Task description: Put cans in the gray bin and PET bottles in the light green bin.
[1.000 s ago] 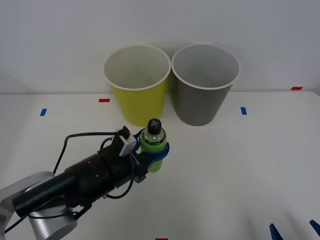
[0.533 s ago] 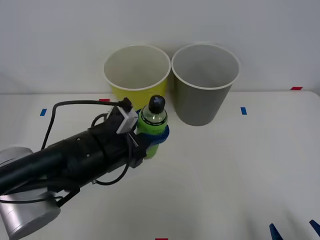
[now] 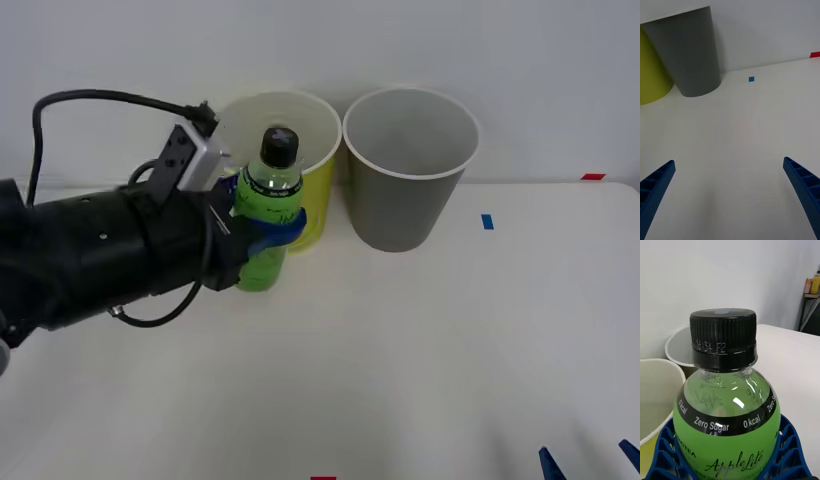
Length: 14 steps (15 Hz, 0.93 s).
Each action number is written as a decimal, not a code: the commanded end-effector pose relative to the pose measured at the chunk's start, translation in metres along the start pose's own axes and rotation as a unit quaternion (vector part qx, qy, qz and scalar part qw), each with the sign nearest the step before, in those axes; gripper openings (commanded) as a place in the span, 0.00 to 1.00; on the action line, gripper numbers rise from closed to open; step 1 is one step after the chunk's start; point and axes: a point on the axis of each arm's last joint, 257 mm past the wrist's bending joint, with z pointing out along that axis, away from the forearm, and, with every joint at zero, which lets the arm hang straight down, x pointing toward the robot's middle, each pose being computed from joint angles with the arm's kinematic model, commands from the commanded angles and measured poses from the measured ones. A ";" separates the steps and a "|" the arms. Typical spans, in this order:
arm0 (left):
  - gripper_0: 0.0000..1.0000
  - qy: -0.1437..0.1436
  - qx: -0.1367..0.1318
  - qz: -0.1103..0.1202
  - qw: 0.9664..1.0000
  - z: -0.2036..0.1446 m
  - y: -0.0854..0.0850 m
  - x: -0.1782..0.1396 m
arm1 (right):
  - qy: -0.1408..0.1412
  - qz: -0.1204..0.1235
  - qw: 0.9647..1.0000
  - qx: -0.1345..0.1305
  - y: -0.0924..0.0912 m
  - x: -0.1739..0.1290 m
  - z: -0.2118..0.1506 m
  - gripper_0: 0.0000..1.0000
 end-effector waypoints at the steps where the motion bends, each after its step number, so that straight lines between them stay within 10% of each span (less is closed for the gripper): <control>1: 0.05 -0.011 0.015 -0.003 1.000 -0.026 0.009 -0.017 | 0.000 0.000 1.000 0.000 0.000 0.000 0.000 1.00; 7: 0.04 -0.052 -0.022 0.000 0.998 -0.046 0.036 -0.056 | 0.000 0.000 1.000 0.000 0.000 0.000 0.000 1.00; 10: 0.02 -0.093 -0.033 -0.066 0.993 -0.047 0.054 -0.087 | 0.000 0.000 1.000 0.000 0.000 0.000 0.000 1.00; 14: 0.00 -0.102 -0.081 -0.073 0.989 -0.032 0.096 -0.109 | 0.000 0.000 1.000 0.000 0.000 0.000 0.000 1.00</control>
